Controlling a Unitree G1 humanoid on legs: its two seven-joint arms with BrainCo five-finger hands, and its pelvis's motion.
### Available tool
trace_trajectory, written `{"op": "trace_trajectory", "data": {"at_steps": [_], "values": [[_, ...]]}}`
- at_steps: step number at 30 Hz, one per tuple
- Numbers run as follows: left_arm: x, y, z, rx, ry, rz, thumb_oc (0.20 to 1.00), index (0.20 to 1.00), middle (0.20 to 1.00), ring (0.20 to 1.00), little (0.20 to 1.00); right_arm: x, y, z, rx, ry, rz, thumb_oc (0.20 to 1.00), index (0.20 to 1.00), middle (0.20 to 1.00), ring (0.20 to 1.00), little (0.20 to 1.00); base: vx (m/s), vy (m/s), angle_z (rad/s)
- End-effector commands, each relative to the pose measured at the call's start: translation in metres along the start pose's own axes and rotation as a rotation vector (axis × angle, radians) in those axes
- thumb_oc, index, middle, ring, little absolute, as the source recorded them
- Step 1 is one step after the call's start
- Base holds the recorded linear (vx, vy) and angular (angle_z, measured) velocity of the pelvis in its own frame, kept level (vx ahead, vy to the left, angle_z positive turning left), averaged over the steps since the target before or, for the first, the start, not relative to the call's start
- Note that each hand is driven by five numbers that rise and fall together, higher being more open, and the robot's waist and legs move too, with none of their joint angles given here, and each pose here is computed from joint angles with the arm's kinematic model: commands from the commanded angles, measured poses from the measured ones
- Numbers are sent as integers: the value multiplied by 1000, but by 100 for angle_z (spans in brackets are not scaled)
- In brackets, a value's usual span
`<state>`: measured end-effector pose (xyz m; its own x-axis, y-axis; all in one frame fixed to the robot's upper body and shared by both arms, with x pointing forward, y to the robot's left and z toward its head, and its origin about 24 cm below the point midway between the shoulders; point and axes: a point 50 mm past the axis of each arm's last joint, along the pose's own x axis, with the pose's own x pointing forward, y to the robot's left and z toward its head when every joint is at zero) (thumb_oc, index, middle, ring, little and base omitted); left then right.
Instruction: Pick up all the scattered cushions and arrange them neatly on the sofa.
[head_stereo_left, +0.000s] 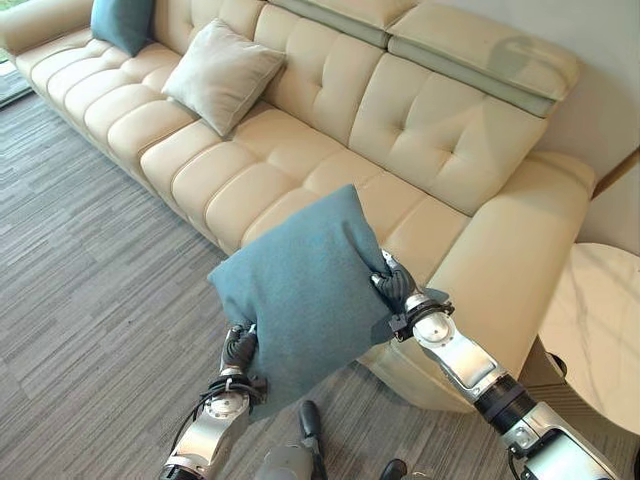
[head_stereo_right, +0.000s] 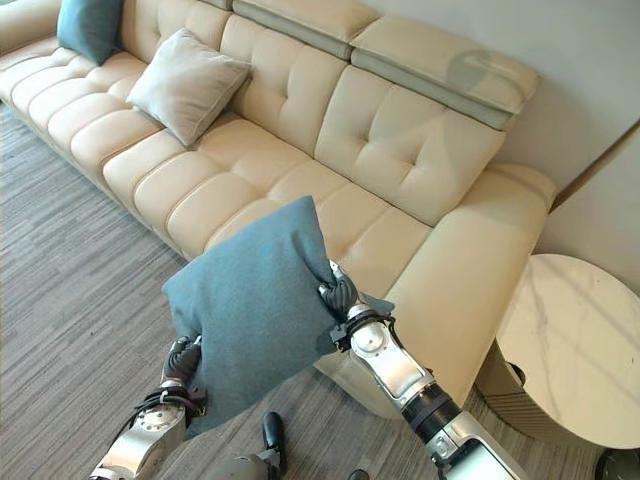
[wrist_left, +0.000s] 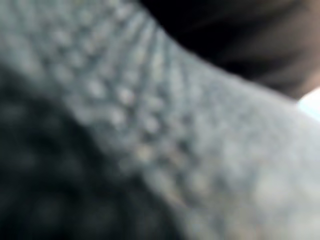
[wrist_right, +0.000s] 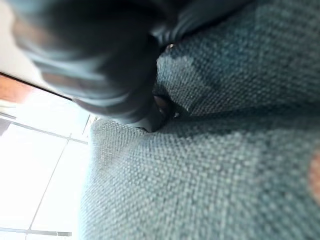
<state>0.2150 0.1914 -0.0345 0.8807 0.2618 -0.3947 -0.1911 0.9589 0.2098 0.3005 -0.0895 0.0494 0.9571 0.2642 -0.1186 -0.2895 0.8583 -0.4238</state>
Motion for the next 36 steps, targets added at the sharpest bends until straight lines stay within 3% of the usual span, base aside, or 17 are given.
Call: {"op": "trace_trajectory", "data": {"at_steps": [1,7,17,36], "values": [[-5,-51,96,-62,-433,-202,200,200,200,200,200,-1,50,93,116,-399,187,200,200,200,200,200,99,249,6],[-1,-54,99,-58,-437,-196,200,200,200,200,200,8,38,97,136,-398,140,200,200,200,200,200,119,72,37],[-5,-60,103,-89,-450,-203,200,200,200,200,200,2,33,94,139,-413,148,200,200,200,200,200,490,-122,12],[-11,-56,86,-134,-386,-163,200,200,200,200,200,-2,30,76,121,-359,146,200,200,200,200,200,144,74,-58]]}}
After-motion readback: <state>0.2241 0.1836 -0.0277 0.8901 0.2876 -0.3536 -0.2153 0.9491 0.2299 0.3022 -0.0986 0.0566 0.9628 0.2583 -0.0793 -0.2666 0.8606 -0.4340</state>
